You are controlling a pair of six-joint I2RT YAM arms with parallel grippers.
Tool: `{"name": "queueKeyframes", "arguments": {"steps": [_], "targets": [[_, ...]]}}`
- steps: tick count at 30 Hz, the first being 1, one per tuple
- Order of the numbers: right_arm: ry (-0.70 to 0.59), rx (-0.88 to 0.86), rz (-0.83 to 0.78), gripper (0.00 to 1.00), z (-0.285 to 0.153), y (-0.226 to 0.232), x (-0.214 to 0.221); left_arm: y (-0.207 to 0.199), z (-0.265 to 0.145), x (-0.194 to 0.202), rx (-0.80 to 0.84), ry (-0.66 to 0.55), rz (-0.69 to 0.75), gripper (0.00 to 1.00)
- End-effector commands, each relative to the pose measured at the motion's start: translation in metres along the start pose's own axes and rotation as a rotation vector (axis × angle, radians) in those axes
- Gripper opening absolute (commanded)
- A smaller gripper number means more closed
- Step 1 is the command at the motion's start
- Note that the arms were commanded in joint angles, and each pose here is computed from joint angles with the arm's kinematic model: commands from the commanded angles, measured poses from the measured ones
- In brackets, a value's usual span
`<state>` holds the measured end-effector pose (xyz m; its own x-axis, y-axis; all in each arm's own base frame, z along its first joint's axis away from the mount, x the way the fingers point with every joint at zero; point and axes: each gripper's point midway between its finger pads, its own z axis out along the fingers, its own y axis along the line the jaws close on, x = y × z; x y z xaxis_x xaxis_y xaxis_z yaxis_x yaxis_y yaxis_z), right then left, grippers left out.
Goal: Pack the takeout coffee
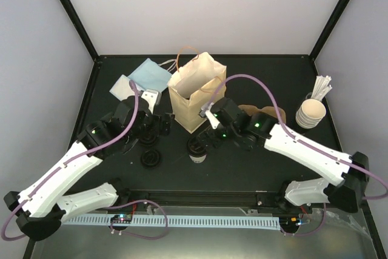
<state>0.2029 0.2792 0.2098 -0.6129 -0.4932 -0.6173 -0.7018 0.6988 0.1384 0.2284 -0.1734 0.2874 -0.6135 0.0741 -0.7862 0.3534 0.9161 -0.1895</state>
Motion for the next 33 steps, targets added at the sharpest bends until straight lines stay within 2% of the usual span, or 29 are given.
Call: {"name": "queueKeyframes", "arguments": {"steps": [1,6,15,26,33], "targets": [[0.115,0.051,-0.059,1.0,0.01,0.006,0.012,0.022,-0.002,0.01,-0.063,0.029,-0.039,0.99],[0.122,-0.011,-0.003,1.0,0.019,0.028,0.008,0.038,-0.01,0.007,-0.087,-0.01,-0.054,0.99],[0.224,0.162,0.045,1.0,0.046,0.026,0.013,0.047,-0.015,0.007,-0.096,-0.064,0.001,0.99],[0.305,0.195,0.072,1.0,0.062,0.033,0.023,0.053,-0.011,0.012,-0.118,-0.092,0.025,0.99],[0.338,0.184,0.071,0.96,0.07,0.036,0.029,0.055,-0.011,0.014,-0.115,-0.124,0.043,0.99]]}}
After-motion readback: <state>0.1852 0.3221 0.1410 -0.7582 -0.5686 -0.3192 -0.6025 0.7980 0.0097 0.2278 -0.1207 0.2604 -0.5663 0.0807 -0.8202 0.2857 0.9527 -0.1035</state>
